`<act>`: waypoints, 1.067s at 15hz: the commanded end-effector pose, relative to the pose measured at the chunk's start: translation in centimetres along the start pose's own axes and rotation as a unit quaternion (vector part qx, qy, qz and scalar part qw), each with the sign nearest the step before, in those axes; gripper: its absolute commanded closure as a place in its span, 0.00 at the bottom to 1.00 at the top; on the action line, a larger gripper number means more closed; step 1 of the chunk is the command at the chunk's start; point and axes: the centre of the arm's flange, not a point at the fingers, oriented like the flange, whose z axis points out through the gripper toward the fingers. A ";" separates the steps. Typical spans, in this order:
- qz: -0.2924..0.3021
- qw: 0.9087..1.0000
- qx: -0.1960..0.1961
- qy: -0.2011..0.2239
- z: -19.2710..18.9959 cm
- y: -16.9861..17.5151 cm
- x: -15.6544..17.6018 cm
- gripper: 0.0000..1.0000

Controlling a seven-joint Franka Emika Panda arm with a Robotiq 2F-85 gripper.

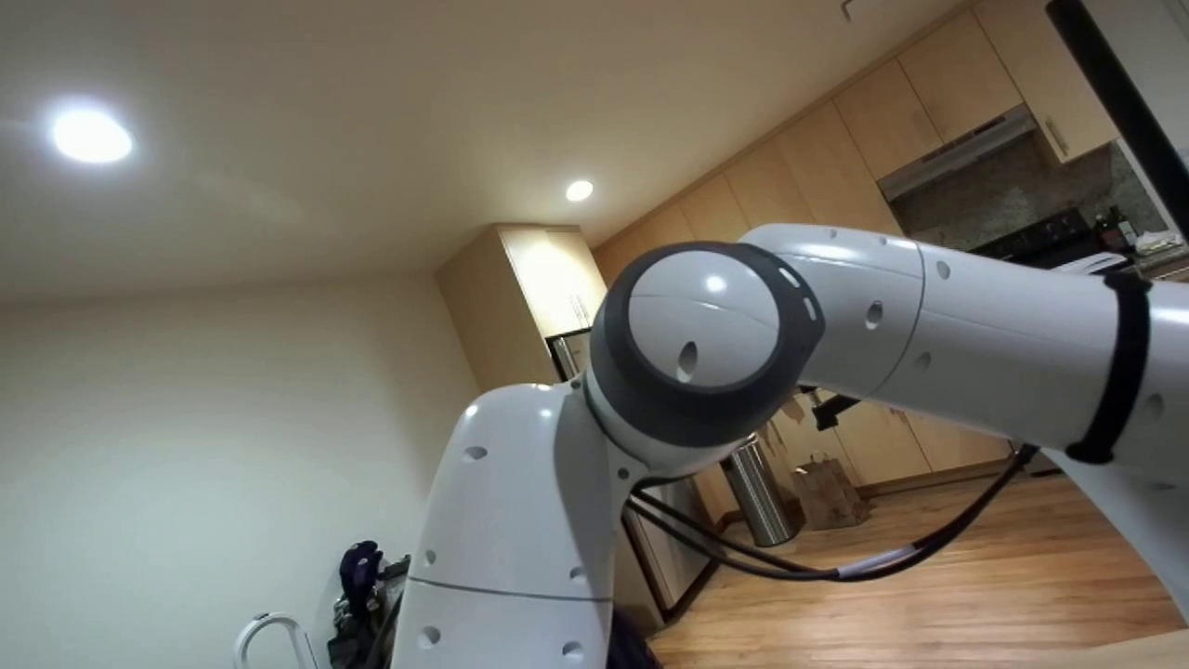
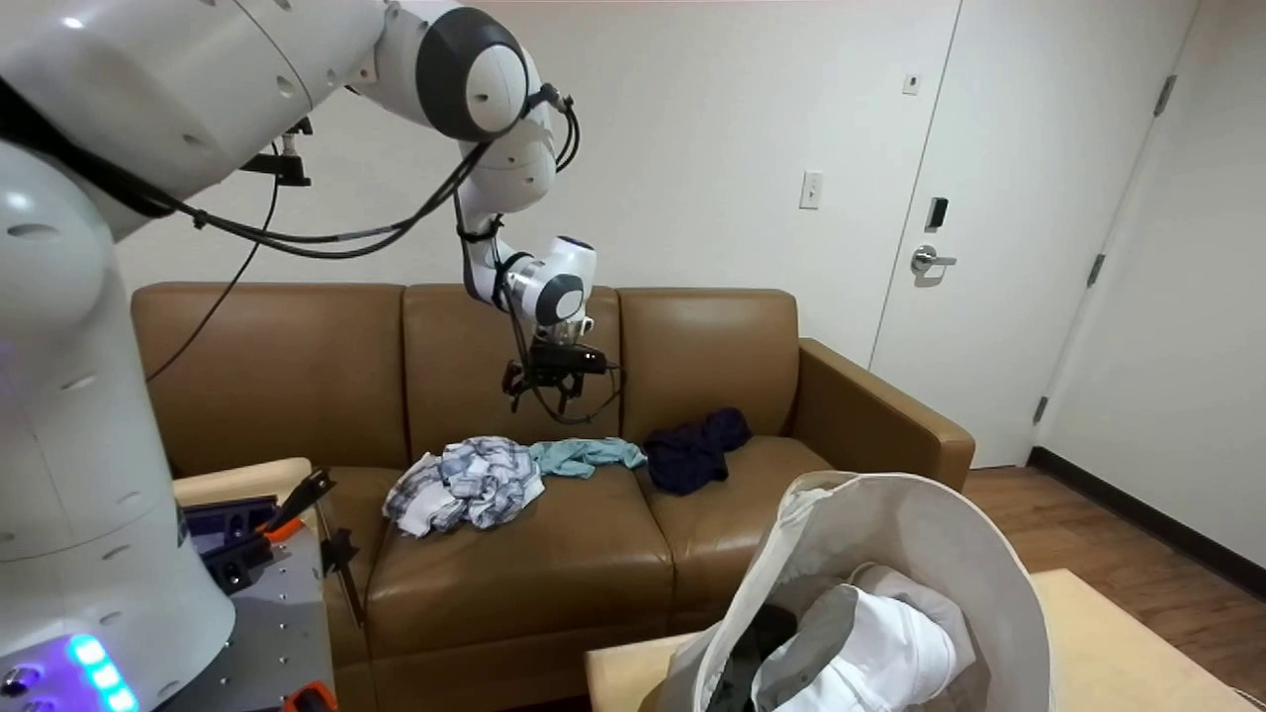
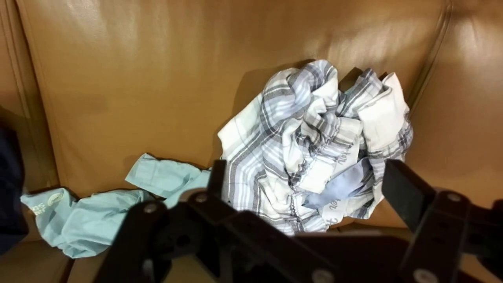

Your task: Move the white cloth to the right

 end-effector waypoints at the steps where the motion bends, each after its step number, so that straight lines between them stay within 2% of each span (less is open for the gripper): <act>1: -0.040 0.999 0.010 -0.007 1.0 2.6 2.1 0.00; 3: -0.086 0.995 0.050 -0.033 2.1 5.8 6.0 0.00; 5: -0.119 0.987 0.084 -0.061 2.4 6.5 7.5 0.00; 8: -0.177 0.972 0.130 -0.088 3.3 6.8 9.4 0.00; 12: -0.270 0.943 0.166 -0.103 6.2 4.7 12.5 0.00; 16: -0.365 0.909 0.158 -0.125 9.7 2.3 16.1 0.00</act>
